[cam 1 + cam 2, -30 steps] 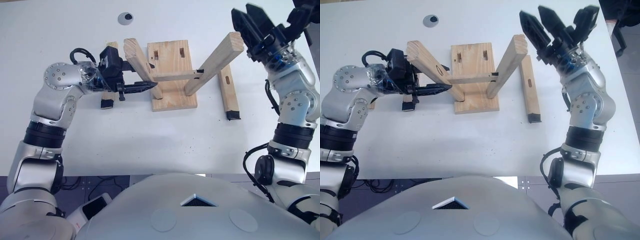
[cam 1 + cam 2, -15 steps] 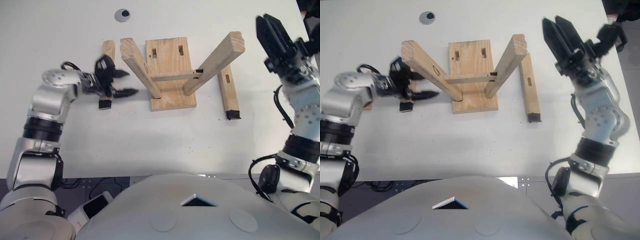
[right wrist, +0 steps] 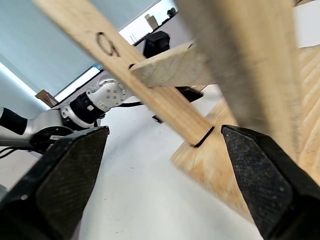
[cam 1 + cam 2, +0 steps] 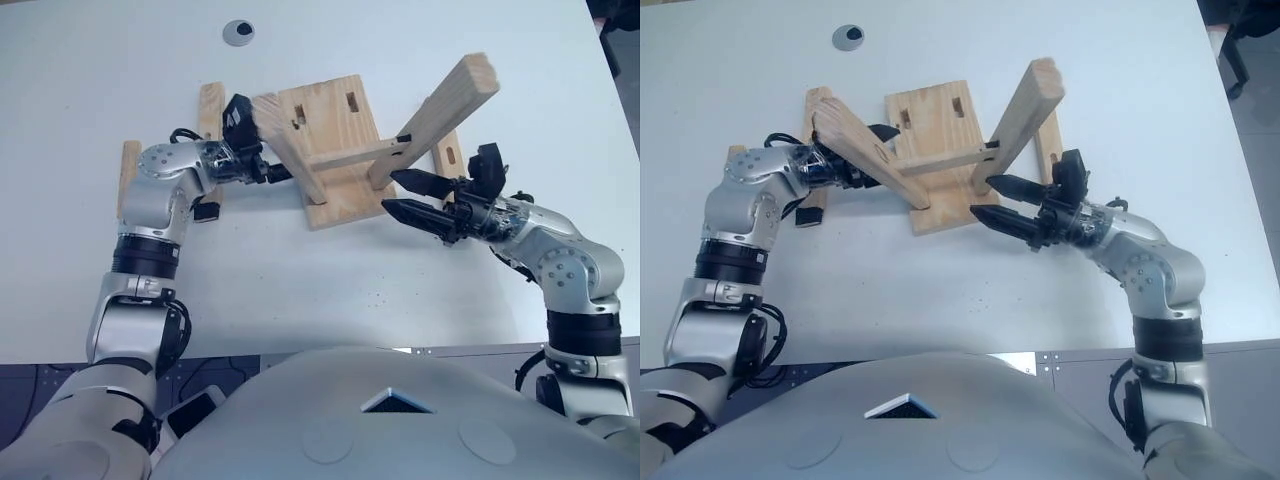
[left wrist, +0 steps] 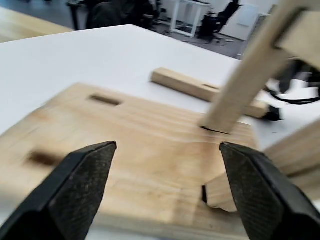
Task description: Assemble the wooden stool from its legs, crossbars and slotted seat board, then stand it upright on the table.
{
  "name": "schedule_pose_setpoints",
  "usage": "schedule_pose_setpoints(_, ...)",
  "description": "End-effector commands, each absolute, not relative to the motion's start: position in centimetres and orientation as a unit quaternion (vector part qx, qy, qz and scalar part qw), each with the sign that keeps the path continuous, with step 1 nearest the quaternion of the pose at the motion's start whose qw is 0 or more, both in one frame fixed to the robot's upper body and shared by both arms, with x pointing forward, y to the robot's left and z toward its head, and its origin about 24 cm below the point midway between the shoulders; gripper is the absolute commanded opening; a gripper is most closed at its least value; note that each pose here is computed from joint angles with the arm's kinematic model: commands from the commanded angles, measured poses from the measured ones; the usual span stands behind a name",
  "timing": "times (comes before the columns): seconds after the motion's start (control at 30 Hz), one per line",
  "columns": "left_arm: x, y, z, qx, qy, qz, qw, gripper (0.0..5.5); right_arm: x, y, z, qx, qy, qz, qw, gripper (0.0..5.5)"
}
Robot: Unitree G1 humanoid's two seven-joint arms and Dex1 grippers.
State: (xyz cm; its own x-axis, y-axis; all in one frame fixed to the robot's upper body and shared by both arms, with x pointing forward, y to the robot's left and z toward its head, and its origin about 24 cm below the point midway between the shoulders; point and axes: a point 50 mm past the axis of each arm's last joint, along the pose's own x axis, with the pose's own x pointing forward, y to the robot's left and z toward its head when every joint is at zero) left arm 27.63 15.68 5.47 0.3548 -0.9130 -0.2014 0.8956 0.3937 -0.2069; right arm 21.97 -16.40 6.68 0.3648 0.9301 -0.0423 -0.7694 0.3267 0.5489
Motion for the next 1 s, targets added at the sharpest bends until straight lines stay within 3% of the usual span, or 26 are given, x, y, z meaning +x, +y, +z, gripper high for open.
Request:
schedule_pose_setpoints(0.03,24.8,12.4,6.6,-0.039,0.12,-0.633,0.764,3.81,25.4,-16.9,6.4,0.2,0.146,0.477,0.843,4.14)
schedule_pose_setpoints(0.17,22.8,11.1,6.7,-0.039,0.127,-0.658,0.741,3.81,26.2,-17.5,6.3,0.196,0.129,0.453,0.86,4.14)
schedule_pose_setpoints(0.37,23.9,14.7,6.5,0.014,0.168,-0.64,0.75,3.81,25.0,-18.8,6.2,0.175,0.141,0.453,0.862,4.14)
schedule_pose_setpoints(0.47,26.0,18.2,8.8,0.074,0.17,-0.645,0.741,3.81,23.2,-20.1,6.8,0.185,0.144,0.469,0.851,4.14)
schedule_pose_setpoints(0.53,29.7,19.0,10.5,0.094,0.13,-0.581,0.798,3.81,20.9,-20.1,6.8,0.207,0.167,0.504,0.822,4.14)
schedule_pose_setpoints(0.7,37.0,17.8,11.2,0.137,0.044,-0.382,0.913,3.81,16.8,-18.2,6.2,0.198,0.257,0.587,0.742,4.14)
schedule_pose_setpoints(0.87,38.5,16.1,8.8,0.275,0.062,-0.299,0.912,3.81,16.4,-16.2,4.6,0.161,0.301,0.589,0.733,4.14)
schedule_pose_setpoints(1.0,38.3,15.2,7.1,0.37,0.077,-0.29,0.879,3.81,16.8,-15.2,3.7,0.099,0.331,0.582,0.736,4.14)
